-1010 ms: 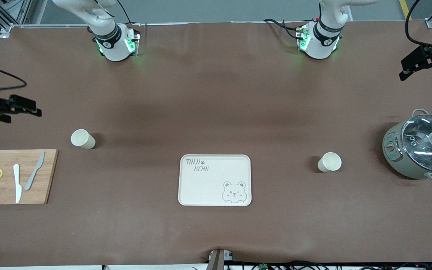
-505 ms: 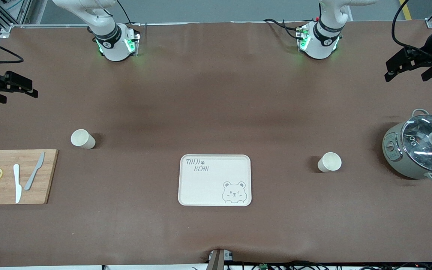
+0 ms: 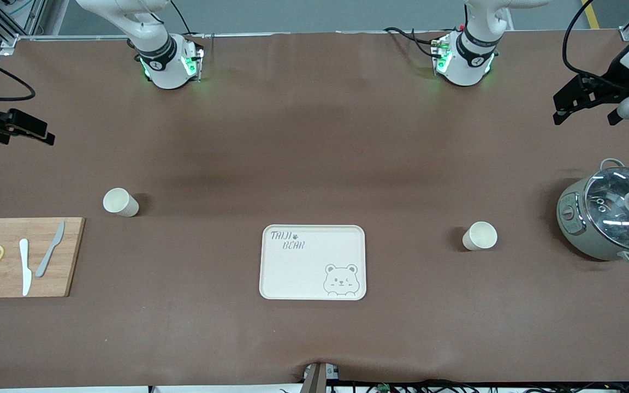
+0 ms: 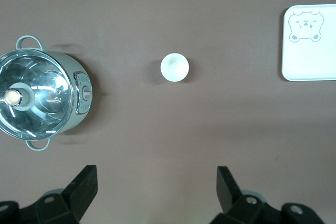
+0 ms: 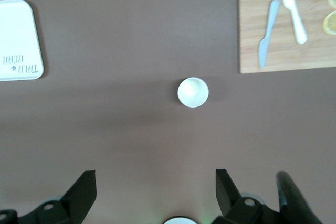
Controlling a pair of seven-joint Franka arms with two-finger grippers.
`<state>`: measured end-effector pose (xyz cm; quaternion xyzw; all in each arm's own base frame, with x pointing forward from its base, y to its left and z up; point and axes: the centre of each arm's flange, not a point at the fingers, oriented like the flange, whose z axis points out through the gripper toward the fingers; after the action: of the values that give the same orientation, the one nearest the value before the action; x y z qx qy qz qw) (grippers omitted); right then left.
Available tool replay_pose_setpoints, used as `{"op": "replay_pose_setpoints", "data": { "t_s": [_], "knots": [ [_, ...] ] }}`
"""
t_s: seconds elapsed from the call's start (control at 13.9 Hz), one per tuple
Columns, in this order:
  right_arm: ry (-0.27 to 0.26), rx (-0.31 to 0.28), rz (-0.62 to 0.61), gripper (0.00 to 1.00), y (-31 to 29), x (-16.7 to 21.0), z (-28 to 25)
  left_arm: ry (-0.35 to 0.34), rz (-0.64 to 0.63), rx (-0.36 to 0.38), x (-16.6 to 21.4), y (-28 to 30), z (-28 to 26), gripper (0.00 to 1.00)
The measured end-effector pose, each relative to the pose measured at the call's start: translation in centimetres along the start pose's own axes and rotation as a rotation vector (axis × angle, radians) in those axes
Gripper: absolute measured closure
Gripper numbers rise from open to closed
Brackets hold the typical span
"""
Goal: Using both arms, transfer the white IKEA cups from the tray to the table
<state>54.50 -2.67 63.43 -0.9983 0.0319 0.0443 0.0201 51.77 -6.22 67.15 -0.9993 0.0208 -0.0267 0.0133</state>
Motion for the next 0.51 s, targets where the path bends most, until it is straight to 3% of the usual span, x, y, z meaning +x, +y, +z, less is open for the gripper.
{"op": "replay_pose_setpoints", "data": {
  "t_s": [0.51],
  "knots": [
    [-0.022,-0.021,0.014,0.0,0.55,-0.59,-0.23,0.005,-0.008,0.0,0.19,-0.43,0.01,0.0]
  ]
}}
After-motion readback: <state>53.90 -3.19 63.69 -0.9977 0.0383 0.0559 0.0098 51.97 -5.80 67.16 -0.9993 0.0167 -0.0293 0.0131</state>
